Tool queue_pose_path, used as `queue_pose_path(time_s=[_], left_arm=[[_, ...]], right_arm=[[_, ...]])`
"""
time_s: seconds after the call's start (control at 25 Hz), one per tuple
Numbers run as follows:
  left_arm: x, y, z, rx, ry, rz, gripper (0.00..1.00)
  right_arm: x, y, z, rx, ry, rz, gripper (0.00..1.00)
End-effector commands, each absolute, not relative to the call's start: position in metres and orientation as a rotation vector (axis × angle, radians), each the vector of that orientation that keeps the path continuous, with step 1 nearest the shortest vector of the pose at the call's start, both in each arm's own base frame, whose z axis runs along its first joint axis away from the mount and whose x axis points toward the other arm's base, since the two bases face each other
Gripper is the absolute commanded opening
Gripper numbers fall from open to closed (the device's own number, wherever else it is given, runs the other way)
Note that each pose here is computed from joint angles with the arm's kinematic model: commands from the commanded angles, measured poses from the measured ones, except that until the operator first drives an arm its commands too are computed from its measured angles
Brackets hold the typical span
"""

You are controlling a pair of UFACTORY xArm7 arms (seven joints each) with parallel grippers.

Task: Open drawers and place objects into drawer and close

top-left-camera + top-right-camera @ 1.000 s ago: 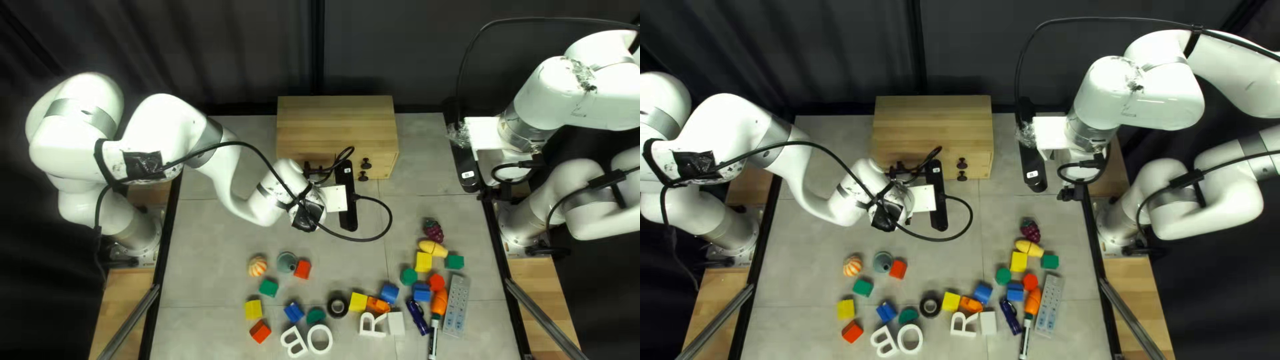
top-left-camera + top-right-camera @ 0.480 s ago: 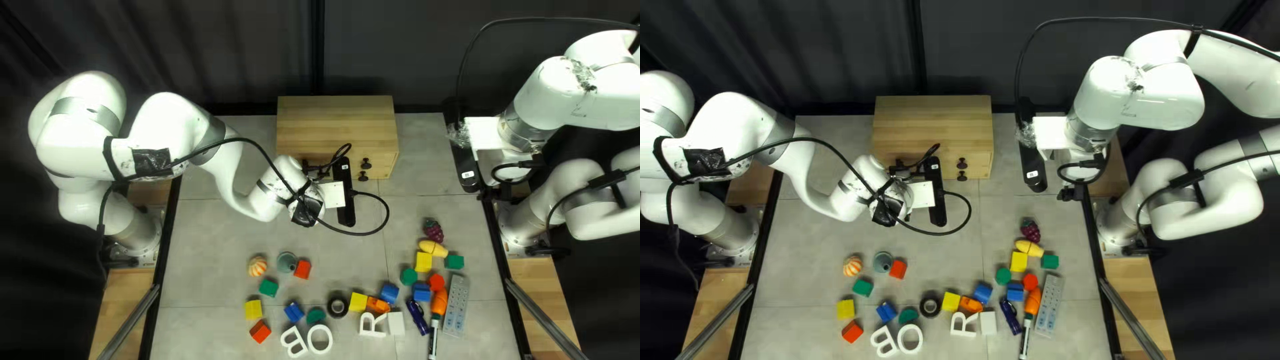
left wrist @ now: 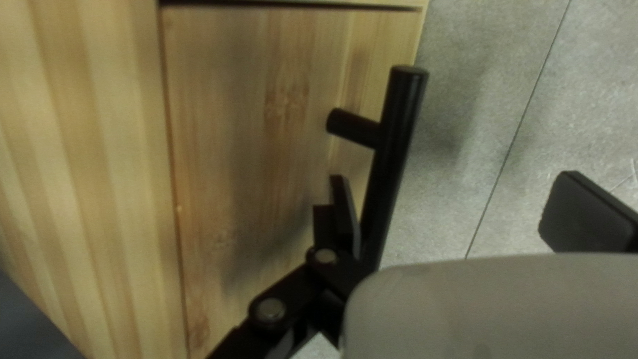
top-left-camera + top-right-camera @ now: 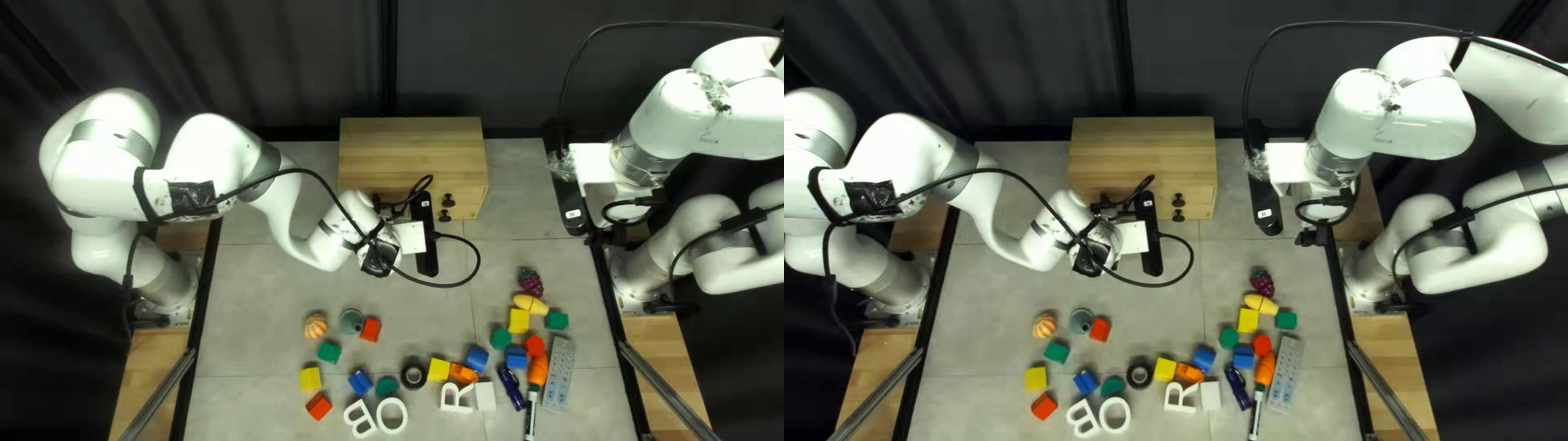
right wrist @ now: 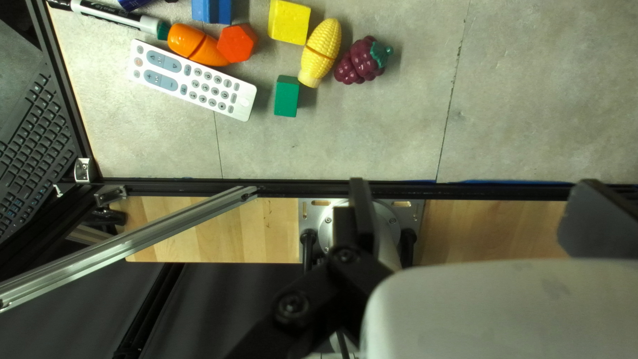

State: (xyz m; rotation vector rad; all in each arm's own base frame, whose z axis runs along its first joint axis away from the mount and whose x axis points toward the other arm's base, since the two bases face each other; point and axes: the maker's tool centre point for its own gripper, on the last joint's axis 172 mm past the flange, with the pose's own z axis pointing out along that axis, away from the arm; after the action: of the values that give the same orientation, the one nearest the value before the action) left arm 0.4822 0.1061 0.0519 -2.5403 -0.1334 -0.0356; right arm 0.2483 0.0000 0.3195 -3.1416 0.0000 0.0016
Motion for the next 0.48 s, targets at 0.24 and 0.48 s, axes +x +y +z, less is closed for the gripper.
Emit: queue_pose_path(time_s=[0.24,0.48], left_arm=[[0.465,0.077,0.063,-2.579,-0.133,-0.030,1.00],[0.462,0.067,0.071,-2.590,-0.127,-0.031,1.00]], right_arm=[[0.248,0.000,0.320,-3.142,0.000,0.002,1.00],[0.248,0.000,0.320,-3.142,0.000,0.002,1.00]])
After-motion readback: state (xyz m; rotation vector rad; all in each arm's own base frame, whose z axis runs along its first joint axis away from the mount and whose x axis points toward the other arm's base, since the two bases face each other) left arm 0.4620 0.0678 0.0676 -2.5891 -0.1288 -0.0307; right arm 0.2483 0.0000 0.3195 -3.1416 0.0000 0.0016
